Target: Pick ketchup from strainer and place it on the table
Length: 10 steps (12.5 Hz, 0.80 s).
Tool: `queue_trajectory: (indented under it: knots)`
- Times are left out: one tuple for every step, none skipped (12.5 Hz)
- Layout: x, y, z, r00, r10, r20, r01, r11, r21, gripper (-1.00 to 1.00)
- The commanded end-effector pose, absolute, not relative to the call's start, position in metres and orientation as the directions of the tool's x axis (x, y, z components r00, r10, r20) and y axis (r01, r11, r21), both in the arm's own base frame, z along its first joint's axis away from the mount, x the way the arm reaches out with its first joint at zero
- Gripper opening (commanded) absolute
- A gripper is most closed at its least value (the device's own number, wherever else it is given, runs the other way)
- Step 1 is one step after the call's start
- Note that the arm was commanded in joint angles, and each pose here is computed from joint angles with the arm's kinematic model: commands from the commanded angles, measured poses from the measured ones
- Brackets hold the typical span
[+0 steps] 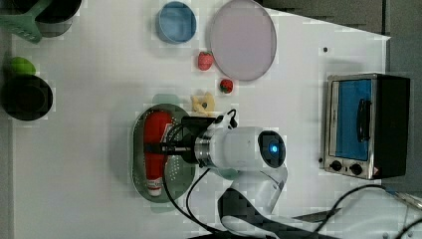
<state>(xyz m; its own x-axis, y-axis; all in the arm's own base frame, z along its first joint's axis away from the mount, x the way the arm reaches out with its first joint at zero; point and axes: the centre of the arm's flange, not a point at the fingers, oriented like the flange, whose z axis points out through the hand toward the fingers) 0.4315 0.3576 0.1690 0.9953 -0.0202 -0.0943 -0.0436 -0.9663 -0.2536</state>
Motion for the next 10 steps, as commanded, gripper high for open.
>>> queue_trajectory:
  knots:
    - [0.443, 0.363, 0.247, 0.999, -0.046, -0.002, -0.045, -0.975, -0.218, 0.17]
    - [0.448, 0.357, 0.27, 0.998, -0.069, -0.002, -0.068, -0.979, -0.19, 0.17]
    - [0.454, 0.348, 0.293, 0.994, -0.109, -0.017, -0.11, -0.98, -0.166, 0.17]
    - [0.46, 0.34, 0.316, 0.987, -0.156, -0.041, -0.16, -0.975, -0.153, 0.17]
    - [0.468, 0.331, 0.339, 0.977, -0.204, -0.069, -0.212, -0.966, -0.146, 0.17]
    - [0.477, 0.318, 0.359, 0.968, -0.236, -0.089, -0.247, -0.96, -0.134, 0.17]
    - [0.487, 0.302, 0.376, 0.961, -0.259, -0.097, -0.269, -0.956, -0.115, 0.17]
    - [0.499, 0.284, 0.389, 0.957, -0.274, -0.097, -0.283, -0.954, -0.102, 0.17]
    - [0.513, 0.263, 0.399, 0.955, -0.285, -0.088, -0.293, -0.951, -0.1, 0.17]
    - [0.526, 0.239, 0.406, 0.953, -0.295, -0.075, -0.301, -0.948, -0.103, 0.17]
